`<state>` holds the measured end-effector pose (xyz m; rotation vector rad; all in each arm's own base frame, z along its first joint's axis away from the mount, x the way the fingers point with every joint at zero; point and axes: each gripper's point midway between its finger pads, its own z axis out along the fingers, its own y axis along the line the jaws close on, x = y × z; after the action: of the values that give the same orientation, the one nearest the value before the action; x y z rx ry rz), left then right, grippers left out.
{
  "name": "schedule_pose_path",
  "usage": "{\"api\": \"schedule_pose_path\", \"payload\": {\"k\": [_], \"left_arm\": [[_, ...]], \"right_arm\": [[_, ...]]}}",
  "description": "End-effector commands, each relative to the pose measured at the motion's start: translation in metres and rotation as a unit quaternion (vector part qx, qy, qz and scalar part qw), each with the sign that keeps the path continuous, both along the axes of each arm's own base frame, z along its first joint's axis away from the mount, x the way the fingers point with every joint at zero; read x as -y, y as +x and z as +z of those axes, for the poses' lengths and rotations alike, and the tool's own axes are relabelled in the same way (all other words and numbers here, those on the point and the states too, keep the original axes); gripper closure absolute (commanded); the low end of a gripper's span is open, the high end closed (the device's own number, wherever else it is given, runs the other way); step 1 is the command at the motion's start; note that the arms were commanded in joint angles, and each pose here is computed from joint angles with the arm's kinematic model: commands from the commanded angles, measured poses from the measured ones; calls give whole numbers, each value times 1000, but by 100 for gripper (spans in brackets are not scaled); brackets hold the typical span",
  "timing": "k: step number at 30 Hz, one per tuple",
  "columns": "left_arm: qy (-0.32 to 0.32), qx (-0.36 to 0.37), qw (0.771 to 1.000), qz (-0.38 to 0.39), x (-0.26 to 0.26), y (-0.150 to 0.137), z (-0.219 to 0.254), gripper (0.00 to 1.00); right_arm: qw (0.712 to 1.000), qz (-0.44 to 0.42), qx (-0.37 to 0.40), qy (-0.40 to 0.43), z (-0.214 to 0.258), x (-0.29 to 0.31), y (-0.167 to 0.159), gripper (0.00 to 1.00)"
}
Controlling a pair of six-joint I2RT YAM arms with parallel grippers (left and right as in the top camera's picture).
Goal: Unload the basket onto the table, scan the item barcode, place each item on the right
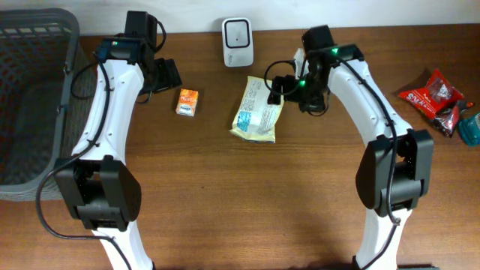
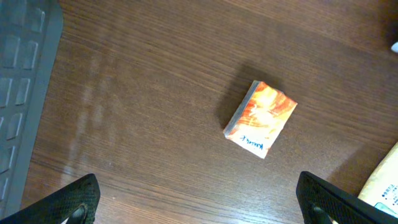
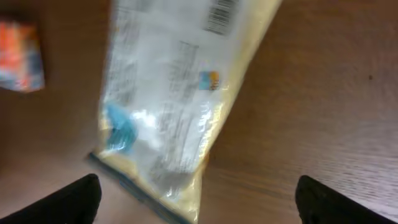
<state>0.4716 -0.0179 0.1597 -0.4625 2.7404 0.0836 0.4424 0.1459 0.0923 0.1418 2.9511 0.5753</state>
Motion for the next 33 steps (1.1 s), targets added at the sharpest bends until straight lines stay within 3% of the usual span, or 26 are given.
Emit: {"api": "schedule_pose_path", "payload": {"k": [1,3,8,10,11,12,13,17,20,22,23,24,26,33], "left_arm": [[4,0,1000,-1,-2,-1,1,1],[4,0,1000,-1,-2,-1,1,1],[4,0,1000,-1,-2,-1,1,1],[4,0,1000,-1,-2,-1,1,1],[4,0,1000,-1,-2,-1,1,1],[4,0,1000,-1,-2,-1,1,1],[4,0,1000,-1,-2,-1,1,1],[4,0,1000,-1,-2,-1,1,1],[4,0,1000,-1,-2,-1,1,1],[4,0,1000,-1,-2,-1,1,1],[5,0,1000,-1,-2,-1,1,1],[4,0,1000,-1,-2,-1,1,1],[4,0,1000,-1,-2,-1,1,1],[4,0,1000,-1,-2,-1,1,1]], "right_arm": [[996,-63,-52,37,-42,-12,-21,0],[991,-65,-56,104,-62,-39,-28,1],[980,-123,-60,145,-80,-73,-26,16],[978,-150,-68,130,-91,-70,-24,37],[979,-158,-64,113,-99,-64,-23,60],[980,-171,-58,88,-106,-54,-20,92],[980,-182,-50,64,-109,-42,-18,96],[985,-175,0,1,-81,-4,-3,96],[973,-158,73,-149,-17,44,2,96],[945,-138,115,-275,47,75,-7,96],[913,-128,122,-369,78,93,-21,96],[900,-130,123,-398,84,98,-26,96],[884,-101,86,-449,69,92,-47,96],[860,4,0,-510,1,55,-74,96]]}}
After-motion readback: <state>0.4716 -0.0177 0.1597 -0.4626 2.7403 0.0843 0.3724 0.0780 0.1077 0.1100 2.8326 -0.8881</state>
